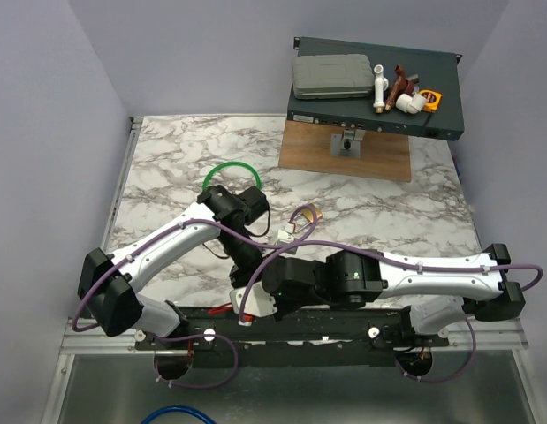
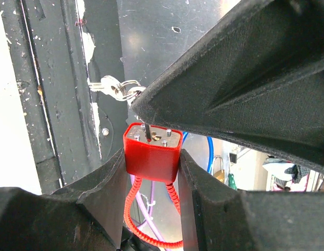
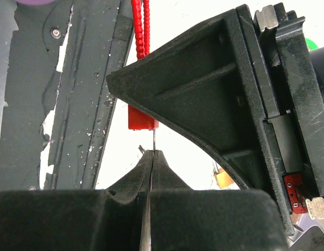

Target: Unlock with the key

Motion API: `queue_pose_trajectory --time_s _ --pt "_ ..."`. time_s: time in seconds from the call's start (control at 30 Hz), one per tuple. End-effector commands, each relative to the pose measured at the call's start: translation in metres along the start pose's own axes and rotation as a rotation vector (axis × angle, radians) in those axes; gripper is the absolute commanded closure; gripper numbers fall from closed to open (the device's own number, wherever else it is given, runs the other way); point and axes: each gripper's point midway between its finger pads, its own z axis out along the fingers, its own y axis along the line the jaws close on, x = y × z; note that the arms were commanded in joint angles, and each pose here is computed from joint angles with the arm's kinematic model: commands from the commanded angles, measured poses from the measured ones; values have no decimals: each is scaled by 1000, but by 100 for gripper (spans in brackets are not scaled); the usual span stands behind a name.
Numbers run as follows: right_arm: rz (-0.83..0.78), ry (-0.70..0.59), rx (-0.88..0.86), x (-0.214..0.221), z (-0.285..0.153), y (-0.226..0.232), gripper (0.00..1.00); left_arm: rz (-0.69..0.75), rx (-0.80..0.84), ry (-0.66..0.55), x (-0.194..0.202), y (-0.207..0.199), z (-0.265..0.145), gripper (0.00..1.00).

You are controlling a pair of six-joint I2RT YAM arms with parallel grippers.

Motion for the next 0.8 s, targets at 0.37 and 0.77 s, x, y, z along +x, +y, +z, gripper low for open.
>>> queue_pose_trajectory --time_s 0.37,0.77 --pt "-15 16 8 -2 5 1 99 41 -11 -22 -3 -8 -4 100" --pt "-10 18 11 -4 7 0 99 44 -14 -24 -3 -9 -4 100"
